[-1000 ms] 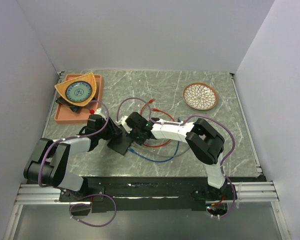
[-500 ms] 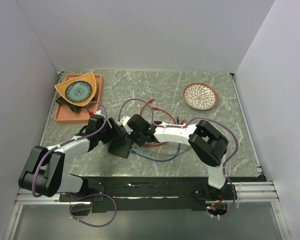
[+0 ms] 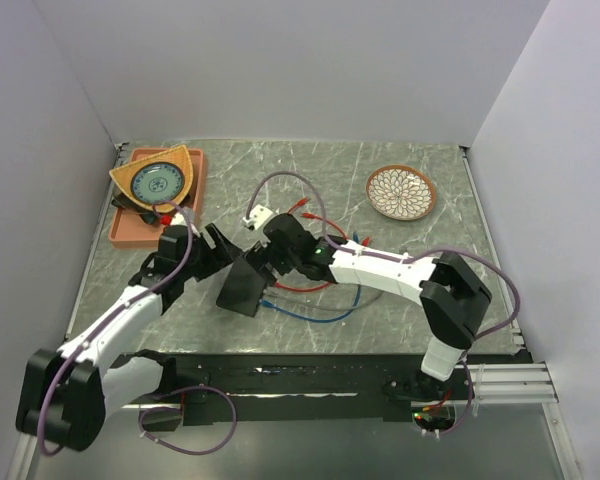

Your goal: Insert the plug into the switch port

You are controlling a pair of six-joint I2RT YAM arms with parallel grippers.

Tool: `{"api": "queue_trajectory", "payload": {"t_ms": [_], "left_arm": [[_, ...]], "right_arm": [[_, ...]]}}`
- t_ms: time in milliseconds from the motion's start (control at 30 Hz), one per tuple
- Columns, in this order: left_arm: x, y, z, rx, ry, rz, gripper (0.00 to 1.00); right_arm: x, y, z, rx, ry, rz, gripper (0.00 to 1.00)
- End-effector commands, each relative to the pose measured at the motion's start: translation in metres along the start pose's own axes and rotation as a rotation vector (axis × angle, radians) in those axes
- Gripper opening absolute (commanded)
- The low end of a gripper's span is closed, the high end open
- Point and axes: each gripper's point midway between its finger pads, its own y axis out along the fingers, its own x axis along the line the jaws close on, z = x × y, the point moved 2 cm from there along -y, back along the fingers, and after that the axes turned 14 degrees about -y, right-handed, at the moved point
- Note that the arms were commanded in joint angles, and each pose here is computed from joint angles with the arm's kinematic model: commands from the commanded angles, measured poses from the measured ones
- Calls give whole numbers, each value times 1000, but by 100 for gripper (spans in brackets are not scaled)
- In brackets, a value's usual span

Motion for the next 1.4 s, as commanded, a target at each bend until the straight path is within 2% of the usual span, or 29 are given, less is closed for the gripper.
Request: {"api": "queue_trajectory", "payload": {"t_ms": [0, 267, 500, 633, 833, 933, 1033, 1067, 1100, 1367], "left_arm": [[-34, -27, -26, -118, 18, 101, 85], [-48, -69, -48, -314, -11, 215, 93], [-51, -87, -57, -381, -17, 233, 97], [-52, -85, -58, -380, -12, 223, 98], [-49, -71, -56, -338, 7, 179, 98], [-48, -64, -54, -313, 15, 167, 98], [-47, -57, -51, -288, 22, 162, 98], [-46, -54, -50, -279, 23, 156, 98], [-46, -53, -49, -274, 27, 155, 98], [-44, -44, -47, -249, 42, 144, 98]], "right_arm": [[-31, -32, -27, -75, 79, 97, 99], [-66, -42, -24, -116, 323, 117, 99], [-101, -32, -22, -80, 467, 218, 99], [-113, -18, -20, -16, 531, 295, 99], [-123, 20, -20, 78, 600, 318, 98], [-126, 44, -17, 124, 637, 287, 88], [-127, 63, -14, 159, 651, 256, 85], [-123, 74, -7, 188, 646, 243, 76], [-127, 76, -14, 175, 652, 236, 75], [-119, 108, 8, 290, 687, 196, 71]]}}
